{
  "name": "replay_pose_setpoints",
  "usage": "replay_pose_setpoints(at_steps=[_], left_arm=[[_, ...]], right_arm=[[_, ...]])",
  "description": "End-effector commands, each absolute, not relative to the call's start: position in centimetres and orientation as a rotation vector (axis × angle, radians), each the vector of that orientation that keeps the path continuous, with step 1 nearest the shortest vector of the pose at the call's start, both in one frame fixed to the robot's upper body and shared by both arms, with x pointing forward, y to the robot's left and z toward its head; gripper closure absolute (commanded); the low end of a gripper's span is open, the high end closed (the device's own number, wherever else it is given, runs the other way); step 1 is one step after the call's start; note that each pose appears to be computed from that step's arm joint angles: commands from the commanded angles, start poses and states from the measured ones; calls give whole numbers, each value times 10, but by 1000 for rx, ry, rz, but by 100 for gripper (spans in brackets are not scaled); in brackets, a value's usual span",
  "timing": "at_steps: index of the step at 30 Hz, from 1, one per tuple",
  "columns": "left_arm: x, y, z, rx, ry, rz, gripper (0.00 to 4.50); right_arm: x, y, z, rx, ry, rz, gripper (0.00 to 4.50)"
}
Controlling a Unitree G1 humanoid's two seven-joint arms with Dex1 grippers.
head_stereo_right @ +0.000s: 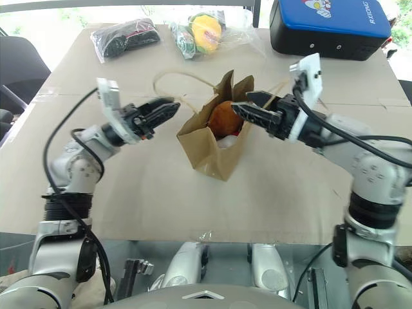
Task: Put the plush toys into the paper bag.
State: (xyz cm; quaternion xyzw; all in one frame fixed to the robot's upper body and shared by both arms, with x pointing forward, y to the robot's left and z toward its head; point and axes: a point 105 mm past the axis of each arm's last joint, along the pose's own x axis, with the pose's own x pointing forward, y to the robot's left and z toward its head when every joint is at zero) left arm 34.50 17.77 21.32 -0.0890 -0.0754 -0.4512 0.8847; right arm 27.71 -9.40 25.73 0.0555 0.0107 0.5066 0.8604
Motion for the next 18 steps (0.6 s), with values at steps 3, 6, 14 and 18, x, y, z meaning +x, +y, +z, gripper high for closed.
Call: replay_pose_setpoints(at_steps=[3,6,14,18], left_arm=[[299,185,219,-211,-111,-1053,5],[285,176,206,-198,-64,-1071,5],[272,120,176,-109,-24,-1086,0],[277,102,175,-67,-56,-1037,0]], right_arm=[[231,-121,255,52,78,1120,158],[227,-122,238,7,148,1085,158],[273,-71,170,-102,149,983,385],[286,-39,165,-54,77,1011,443]])
